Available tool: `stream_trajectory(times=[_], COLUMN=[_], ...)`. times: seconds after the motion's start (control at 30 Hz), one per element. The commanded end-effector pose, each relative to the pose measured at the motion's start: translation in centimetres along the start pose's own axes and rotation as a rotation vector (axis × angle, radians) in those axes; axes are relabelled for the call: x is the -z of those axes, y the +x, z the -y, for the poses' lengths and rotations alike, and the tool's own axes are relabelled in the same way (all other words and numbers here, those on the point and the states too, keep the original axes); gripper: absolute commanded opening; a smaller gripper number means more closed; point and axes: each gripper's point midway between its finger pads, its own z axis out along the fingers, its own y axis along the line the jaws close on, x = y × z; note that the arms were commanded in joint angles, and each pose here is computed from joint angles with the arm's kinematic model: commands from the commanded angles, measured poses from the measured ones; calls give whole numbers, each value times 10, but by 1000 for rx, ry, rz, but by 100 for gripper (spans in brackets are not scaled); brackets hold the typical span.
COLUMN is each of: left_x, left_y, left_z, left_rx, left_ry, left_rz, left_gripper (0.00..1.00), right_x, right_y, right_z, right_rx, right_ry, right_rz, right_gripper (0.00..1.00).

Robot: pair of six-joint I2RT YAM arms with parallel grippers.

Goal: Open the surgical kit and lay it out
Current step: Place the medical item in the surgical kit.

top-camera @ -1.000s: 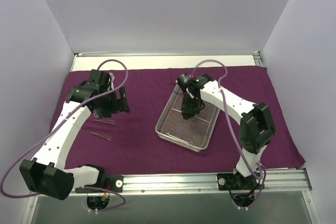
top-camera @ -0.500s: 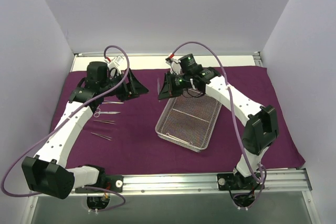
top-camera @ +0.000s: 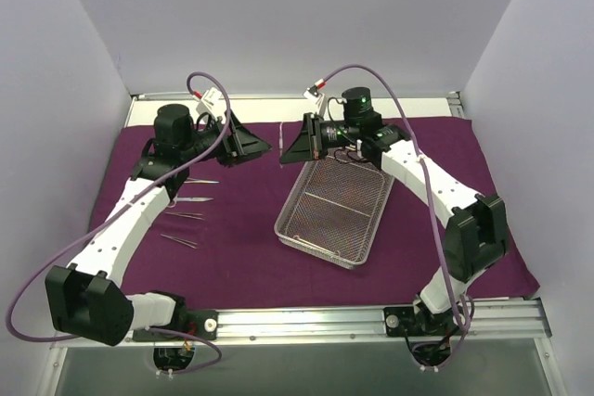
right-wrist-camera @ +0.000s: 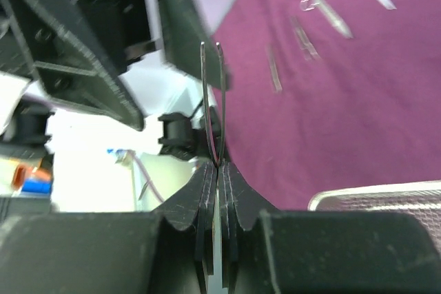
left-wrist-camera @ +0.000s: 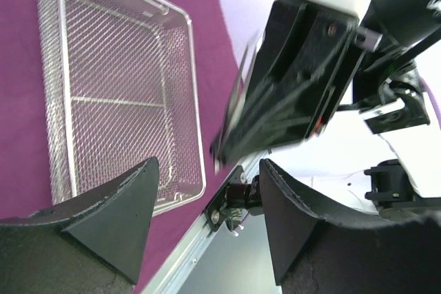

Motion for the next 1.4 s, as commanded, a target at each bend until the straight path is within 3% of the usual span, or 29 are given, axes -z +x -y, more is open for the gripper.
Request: stream_trajectory(times=[0.0, 0.37, 0.9, 1.17, 1.23, 1.33, 1.37], left_x=[-4, -16, -21, -19, -19, -17, -16], left_y=[-12, -6, 2, 5, 6, 8, 7], left_z=[24, 30, 39, 38, 37, 32, 30], left_rx=[-74, -140, -139, -137, -135, -143, -178], left_ry=[121, 185, 249, 252, 247, 207, 182], left_rz=[22, -5, -52, -60, -62, -73, -73], left_gripper=[68, 65, 41, 19, 4, 2, 2], right_x=[6, 4, -4, -5, -6, -6, -5], right_y=[0, 10, 15, 15, 14, 13, 11], right_z=[-39, -49, -51, -48, -47, -43, -39], right_rx=[86, 60, 44, 37, 35, 32, 33], right_ry=[-137, -208, -233, -221, -216, -182, -153], right_rz=[-14, -41, -71, -68, -67, -67, -62], right_gripper=[0, 0, 0, 0, 6, 21, 33])
